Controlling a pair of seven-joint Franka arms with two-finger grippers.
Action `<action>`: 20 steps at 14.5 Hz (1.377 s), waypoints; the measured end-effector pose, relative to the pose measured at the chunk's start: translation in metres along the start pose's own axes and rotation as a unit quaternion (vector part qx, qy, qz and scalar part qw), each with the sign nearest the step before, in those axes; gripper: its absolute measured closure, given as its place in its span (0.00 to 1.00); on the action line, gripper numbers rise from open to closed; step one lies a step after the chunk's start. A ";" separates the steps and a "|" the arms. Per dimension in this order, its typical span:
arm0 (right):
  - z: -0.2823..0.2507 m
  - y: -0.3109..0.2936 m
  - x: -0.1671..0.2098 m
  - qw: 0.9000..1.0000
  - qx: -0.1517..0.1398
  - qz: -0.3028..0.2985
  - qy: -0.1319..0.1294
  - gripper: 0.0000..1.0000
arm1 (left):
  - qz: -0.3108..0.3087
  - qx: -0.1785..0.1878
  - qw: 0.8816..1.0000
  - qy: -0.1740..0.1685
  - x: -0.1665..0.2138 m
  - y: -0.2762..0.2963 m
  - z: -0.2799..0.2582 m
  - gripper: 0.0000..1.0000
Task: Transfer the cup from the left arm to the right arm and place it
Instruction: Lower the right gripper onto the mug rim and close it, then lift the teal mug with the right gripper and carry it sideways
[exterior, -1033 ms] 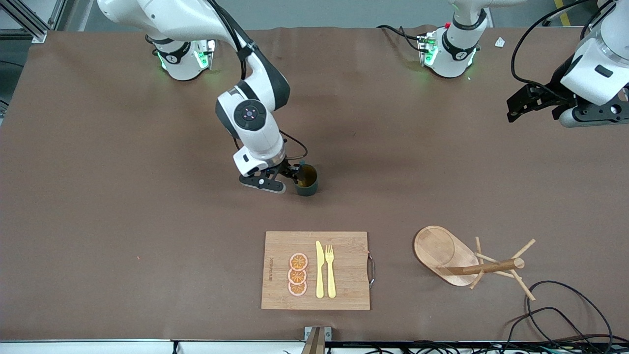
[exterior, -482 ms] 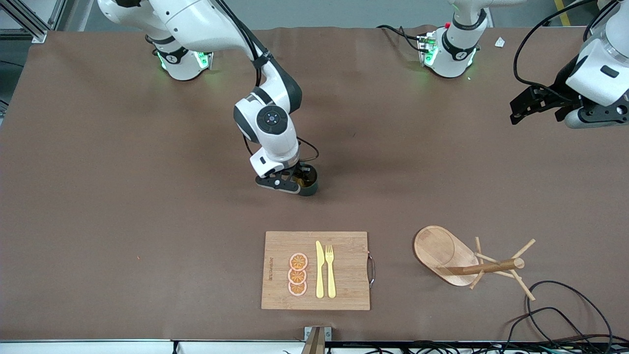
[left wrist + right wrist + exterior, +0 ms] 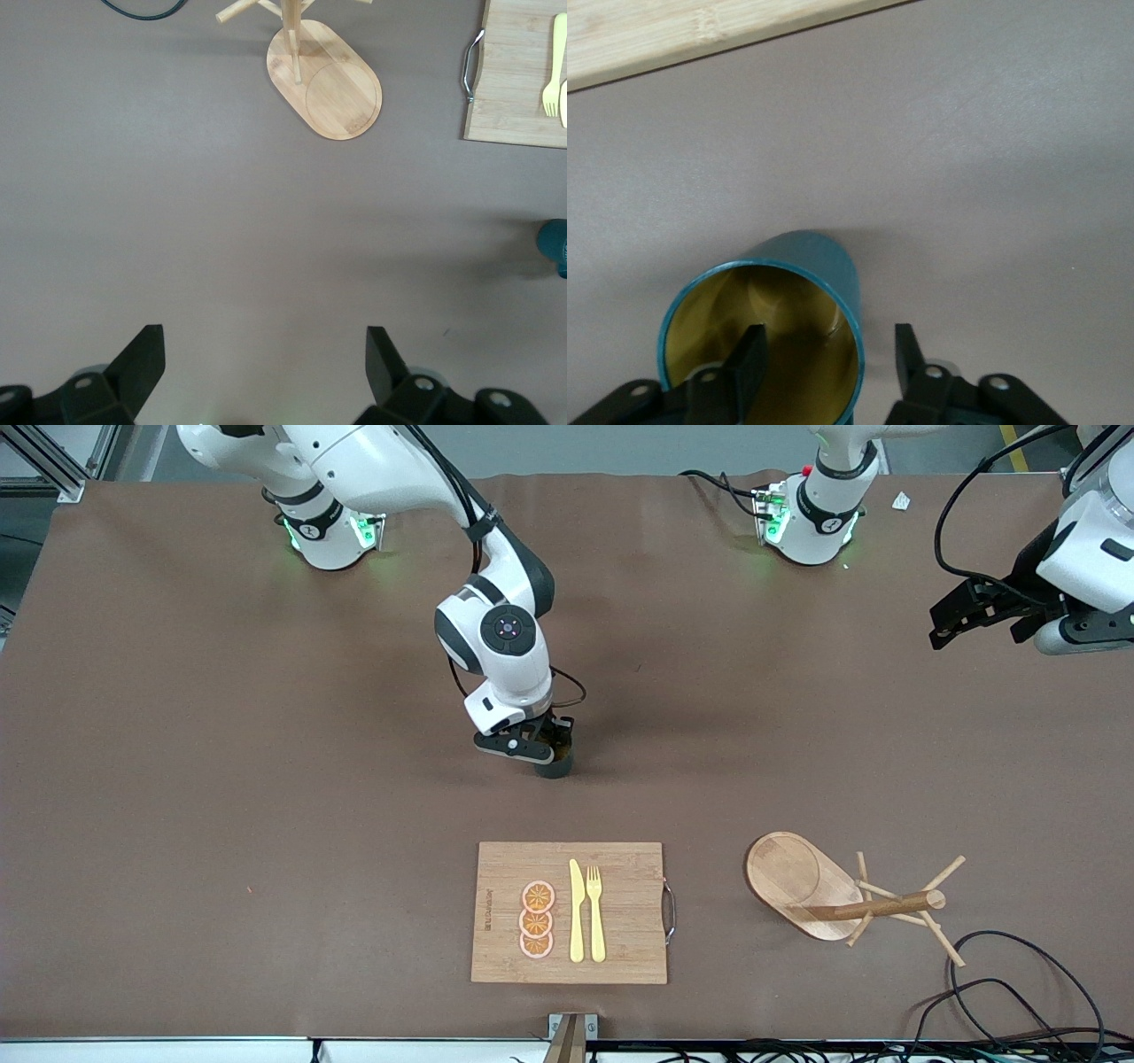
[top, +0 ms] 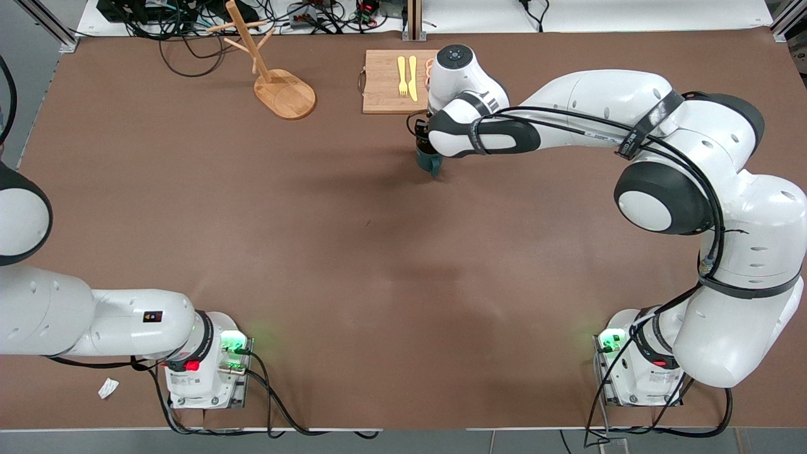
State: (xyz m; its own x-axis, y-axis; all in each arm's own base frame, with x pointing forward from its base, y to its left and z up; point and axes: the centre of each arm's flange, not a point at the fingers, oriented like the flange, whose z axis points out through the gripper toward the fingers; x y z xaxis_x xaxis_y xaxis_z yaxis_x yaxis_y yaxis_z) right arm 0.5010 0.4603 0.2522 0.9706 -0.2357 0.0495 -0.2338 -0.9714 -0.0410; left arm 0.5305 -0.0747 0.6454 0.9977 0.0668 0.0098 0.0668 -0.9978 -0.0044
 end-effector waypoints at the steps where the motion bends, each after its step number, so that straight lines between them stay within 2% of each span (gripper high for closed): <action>1: 0.000 0.000 0.001 1.000 0.000 0.001 0.000 0.49 | 0.000 0.000 1.000 0.000 0.000 0.000 0.000 0.00; 3: 0.001 0.001 0.001 1.000 -0.002 0.001 0.000 0.73 | -0.006 0.000 1.000 0.002 0.001 -0.006 -0.002 0.00; 4: 0.002 0.001 0.001 1.000 -0.003 0.003 -0.001 0.79 | -0.012 0.000 1.000 0.003 0.002 -0.013 -0.003 0.00; 6: 0.003 0.002 0.001 1.000 -0.005 0.006 0.001 0.83 | -0.025 -0.001 1.000 0.008 0.004 -0.029 -0.008 0.00; 7: 0.003 0.002 0.000 1.000 -0.007 0.008 0.003 0.95 | -0.033 -0.001 0.999 0.012 0.005 -0.037 -0.012 0.00; 12: 0.001 0.002 0.003 1.000 -0.009 0.017 0.006 0.96 | -0.048 0.000 0.999 0.008 0.004 -0.054 -0.017 0.00; 14: -0.014 0.003 0.006 1.000 -0.025 0.018 -0.002 0.96 | -0.048 0.000 0.999 0.006 0.003 -0.054 -0.017 0.00; 17: -0.069 0.012 0.012 0.999 -0.038 -0.018 -0.007 0.96 | -0.049 0.000 0.999 0.006 0.003 -0.054 -0.017 0.00; 20: -0.128 0.071 0.053 0.996 -0.035 -0.082 -0.006 0.96 | -0.049 0.000 0.999 0.007 0.002 -0.054 -0.018 0.00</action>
State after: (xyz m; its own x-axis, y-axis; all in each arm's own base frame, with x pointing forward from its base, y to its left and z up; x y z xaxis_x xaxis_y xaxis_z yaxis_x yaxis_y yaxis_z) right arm 0.5282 0.3756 0.3801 0.9966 -0.0732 0.0377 -0.0746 -0.9966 0.0360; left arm 0.5289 -0.0211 0.6638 0.9862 0.1637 0.0236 0.1638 -0.9865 -0.0037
